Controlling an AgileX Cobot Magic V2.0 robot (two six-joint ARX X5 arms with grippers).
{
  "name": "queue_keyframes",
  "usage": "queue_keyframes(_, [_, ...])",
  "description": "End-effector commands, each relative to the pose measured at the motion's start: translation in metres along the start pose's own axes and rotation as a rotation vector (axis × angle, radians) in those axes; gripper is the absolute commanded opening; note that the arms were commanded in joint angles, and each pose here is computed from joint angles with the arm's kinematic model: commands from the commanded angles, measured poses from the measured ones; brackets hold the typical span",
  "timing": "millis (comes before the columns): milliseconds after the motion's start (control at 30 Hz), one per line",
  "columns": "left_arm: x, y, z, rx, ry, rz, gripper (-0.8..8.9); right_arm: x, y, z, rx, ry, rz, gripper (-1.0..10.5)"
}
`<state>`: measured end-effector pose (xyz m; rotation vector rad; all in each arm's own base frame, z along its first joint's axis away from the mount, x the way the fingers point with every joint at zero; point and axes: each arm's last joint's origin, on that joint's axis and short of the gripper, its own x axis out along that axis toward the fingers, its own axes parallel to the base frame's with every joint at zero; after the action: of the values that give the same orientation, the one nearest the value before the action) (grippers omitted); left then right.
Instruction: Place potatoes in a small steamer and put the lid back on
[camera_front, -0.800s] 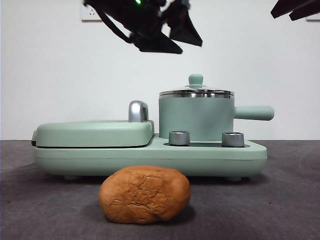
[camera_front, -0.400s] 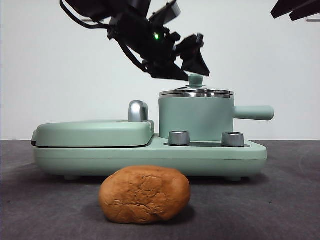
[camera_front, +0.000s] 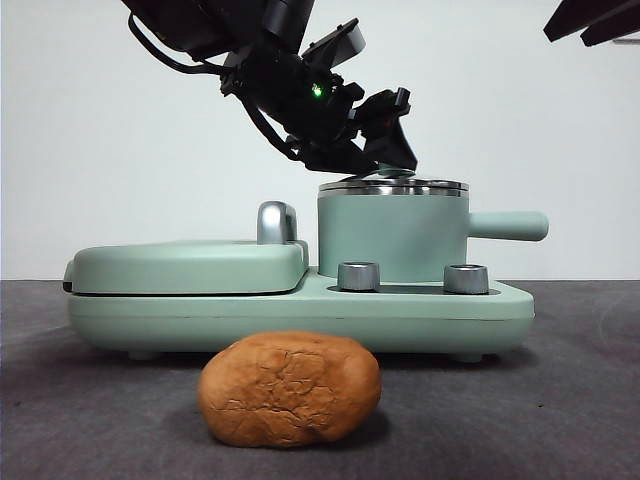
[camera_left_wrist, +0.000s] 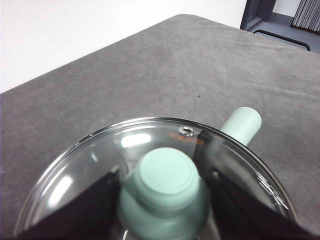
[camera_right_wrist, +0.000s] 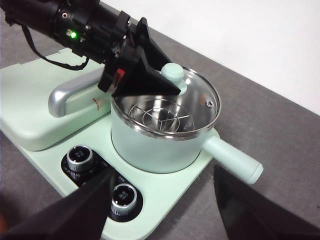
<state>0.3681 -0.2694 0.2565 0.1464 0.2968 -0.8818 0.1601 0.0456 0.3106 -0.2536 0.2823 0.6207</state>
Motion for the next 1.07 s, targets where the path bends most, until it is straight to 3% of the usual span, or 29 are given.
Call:
queue_keyframes(33, [0.006, 0.0, 0.003, 0.006, -0.017, -0.004, 1.04, 0.0, -0.001, 0.005, -0.013, -0.01, -0.004, 3.1])
queue_keyframes(133, [0.006, 0.0, 0.003, 0.013, -0.017, -0.004, 0.13, 0.0, -0.001, 0.005, -0.013, -0.011, -0.004, 3.1])
queue_keyframes(500, [0.004, 0.0, 0.008, 0.1, -0.029, -0.002, 0.1, 0.0, -0.001, 0.005, -0.013, -0.011, -0.004, 3.1])
queue_keyframes(900, [-0.042, -0.007, 0.06, 0.136, -0.145, 0.018, 0.1, 0.0, -0.001, 0.005, -0.014, -0.011, -0.002, 3.1])
queue_keyframes(1067, [-0.074, -0.01, 0.079, 0.131, -0.132, 0.026, 0.1, 0.0, 0.002, 0.006, -0.019, -0.015, 0.011, 3.1])
